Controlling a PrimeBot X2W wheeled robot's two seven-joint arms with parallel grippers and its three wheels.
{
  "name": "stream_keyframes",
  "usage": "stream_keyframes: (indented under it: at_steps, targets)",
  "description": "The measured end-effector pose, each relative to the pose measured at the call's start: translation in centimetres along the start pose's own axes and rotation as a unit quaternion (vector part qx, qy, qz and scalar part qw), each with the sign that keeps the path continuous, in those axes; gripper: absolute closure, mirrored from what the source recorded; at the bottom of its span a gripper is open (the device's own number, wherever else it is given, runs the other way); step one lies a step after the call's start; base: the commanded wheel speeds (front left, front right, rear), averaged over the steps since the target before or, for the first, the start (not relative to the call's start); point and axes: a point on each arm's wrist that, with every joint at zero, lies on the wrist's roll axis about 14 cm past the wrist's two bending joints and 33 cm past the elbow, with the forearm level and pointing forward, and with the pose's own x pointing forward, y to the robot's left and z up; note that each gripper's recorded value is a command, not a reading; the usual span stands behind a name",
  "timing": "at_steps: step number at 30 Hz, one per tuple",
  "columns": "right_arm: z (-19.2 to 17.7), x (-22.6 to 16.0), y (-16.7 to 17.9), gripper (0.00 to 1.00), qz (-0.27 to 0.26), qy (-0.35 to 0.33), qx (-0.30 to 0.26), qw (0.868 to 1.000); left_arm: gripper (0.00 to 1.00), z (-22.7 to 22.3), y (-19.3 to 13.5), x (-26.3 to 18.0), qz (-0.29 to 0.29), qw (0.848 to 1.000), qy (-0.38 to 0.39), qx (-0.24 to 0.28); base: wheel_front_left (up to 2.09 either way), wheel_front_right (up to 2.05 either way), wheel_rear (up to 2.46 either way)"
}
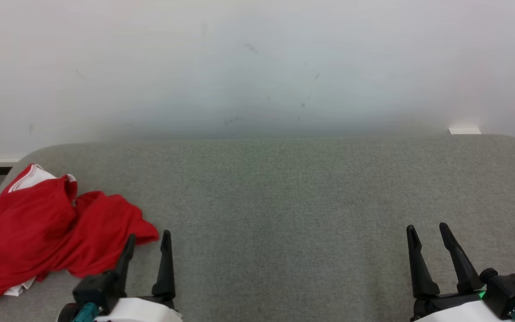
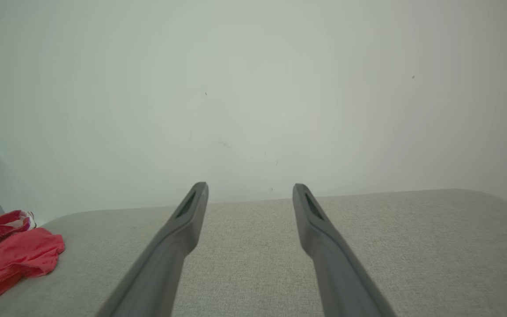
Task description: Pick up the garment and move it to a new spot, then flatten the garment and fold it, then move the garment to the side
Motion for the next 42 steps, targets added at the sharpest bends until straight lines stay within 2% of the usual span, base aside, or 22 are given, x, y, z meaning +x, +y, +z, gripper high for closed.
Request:
stream_keyframes:
  at_steps: [17,34,42]
  targets:
    - [0.7,0.0,0.7,0.00,0.015,-0.017,-0.035,0.999,0.00,0.6,-0.6,0.0,-0.014,0.999,-0.019,0.046,0.00,0.00,0.00]
    - [0.8,0.0,0.8,0.00,0.016,-0.019,-0.033,0.999,0.00,0.6,-0.5,-0.1,-0.012,0.999,-0.019,0.041,0.00,0.00,0.00]
    - [0.2,0.4,1.9,0.00,0.033,-0.012,-0.029,0.999,0.00,0.7,0.5,-0.5,0.001,0.999,-0.019,0.041,0.00,0.00,0.00]
